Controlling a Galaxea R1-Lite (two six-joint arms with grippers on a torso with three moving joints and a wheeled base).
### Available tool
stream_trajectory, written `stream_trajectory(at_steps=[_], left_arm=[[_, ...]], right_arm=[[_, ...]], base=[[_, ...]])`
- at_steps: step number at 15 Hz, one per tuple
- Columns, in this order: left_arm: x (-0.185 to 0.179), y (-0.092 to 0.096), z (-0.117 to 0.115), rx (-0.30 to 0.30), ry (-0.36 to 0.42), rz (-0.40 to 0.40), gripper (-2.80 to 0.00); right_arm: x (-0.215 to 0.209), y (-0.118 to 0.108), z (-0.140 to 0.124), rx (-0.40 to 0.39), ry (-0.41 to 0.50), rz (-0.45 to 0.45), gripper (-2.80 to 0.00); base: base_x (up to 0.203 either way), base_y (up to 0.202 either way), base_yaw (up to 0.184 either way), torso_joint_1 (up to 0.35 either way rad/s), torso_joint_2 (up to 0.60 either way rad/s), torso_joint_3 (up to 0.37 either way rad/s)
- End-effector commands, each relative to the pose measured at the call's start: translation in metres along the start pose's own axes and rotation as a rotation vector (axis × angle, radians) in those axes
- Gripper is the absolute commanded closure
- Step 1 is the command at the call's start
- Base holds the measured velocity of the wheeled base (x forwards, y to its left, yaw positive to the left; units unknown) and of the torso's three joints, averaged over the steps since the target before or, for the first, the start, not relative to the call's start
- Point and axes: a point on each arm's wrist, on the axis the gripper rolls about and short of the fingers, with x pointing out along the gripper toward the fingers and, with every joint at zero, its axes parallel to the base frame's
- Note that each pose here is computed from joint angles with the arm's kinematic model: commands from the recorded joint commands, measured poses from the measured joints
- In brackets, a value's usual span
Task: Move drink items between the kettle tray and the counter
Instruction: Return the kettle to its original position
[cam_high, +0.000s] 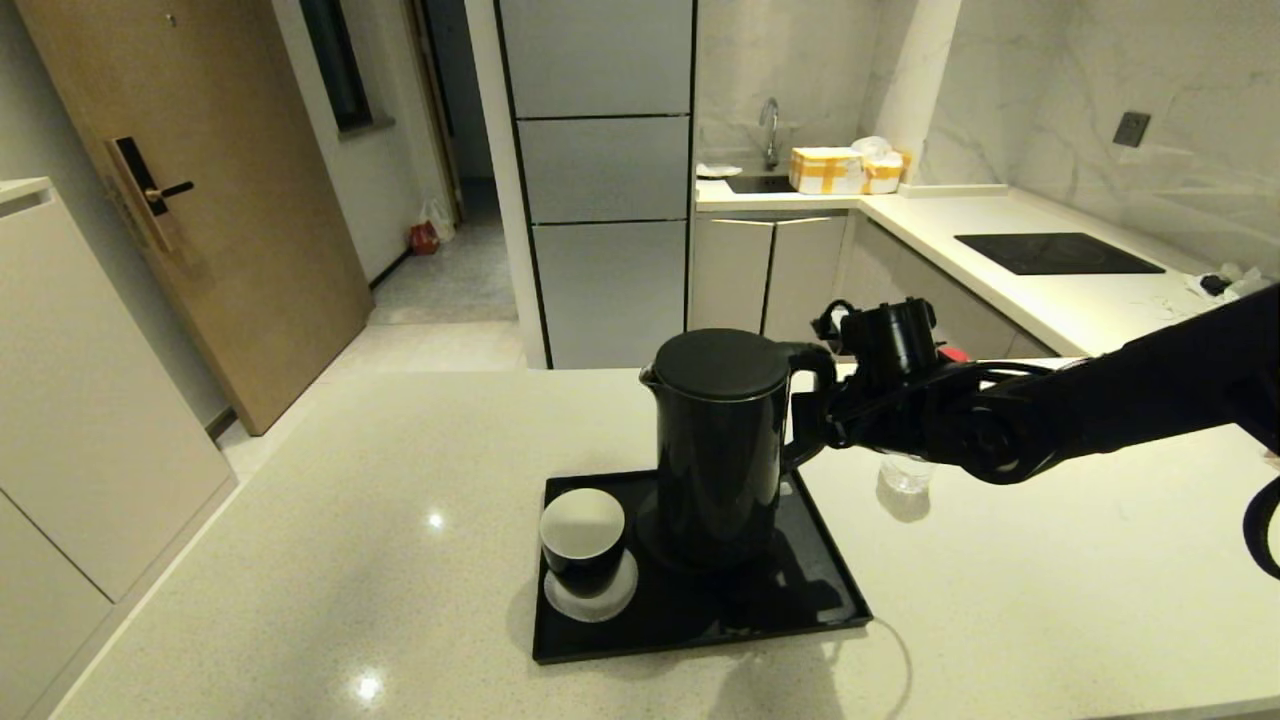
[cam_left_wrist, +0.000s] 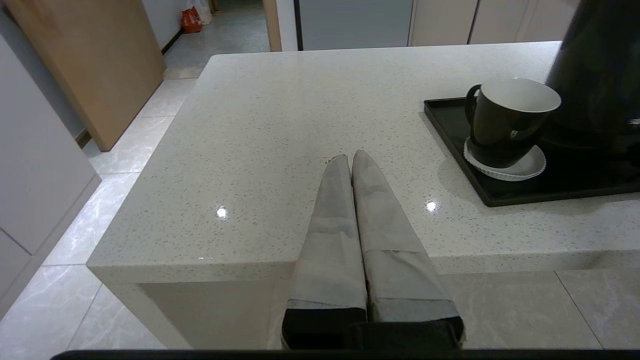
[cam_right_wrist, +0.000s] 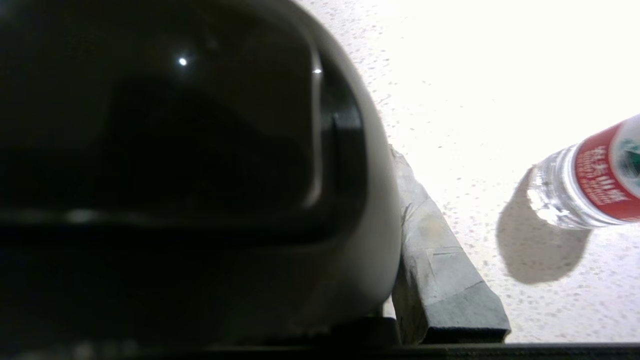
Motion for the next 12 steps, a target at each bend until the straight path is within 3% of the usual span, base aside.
stream_trajectory(at_steps=[1,12], left_arm=[[0.000,0.000,0.000,0.001,-0.001,0.000,0.00],[0.000,0.000,0.000,0.001,-0.001,0.000,0.00]], right_arm=[[0.002,0.003,-0.002,-0.001,0.004,0.004,0.00],[0.009,0.014,-0.015,0.004,0.040,0.019,0.00]], base=[[0.000,0.000,0.000,0.000,0.00,0.000],[0.000,0.000,0.000,0.000,0.00,0.000]])
